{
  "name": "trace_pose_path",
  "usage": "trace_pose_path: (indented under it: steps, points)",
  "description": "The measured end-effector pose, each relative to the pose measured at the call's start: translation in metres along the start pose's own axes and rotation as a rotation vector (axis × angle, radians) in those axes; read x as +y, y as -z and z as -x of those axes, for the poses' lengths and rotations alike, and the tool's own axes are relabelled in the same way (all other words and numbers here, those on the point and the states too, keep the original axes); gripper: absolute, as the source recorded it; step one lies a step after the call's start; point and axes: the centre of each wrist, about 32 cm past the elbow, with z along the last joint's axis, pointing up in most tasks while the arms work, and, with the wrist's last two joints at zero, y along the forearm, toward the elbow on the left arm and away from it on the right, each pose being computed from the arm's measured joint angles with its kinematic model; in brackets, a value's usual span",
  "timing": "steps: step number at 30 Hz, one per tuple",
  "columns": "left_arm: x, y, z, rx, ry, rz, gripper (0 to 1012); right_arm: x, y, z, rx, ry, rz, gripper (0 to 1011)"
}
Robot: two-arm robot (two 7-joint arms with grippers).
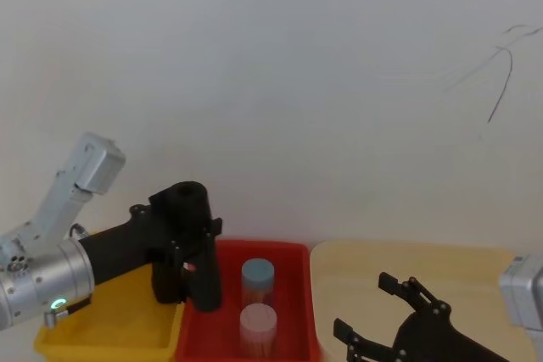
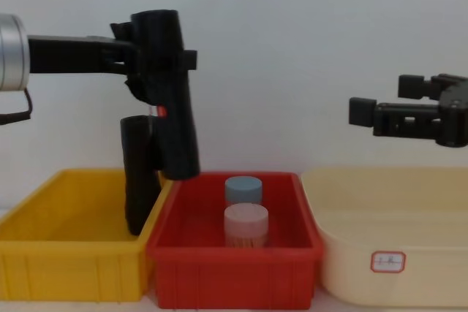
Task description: Pick up the garbage bag with the one hand and transfer it to the other hand.
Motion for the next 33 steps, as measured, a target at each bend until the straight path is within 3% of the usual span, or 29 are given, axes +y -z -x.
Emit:
trace_pose_path:
  steps: [14,33]
  points:
    - [-0.0096,-0.0097,0.0104,-0.002,0.119,0.022,519,0.012,-0.002,0.007,0.048,-0.035,0.046,1000]
    - [-0.0245,-0.0177,0.0226,-0.004,0.246,0.046,519,0.03,-0.001,0.015,0.092,-0.103,0.042,1000]
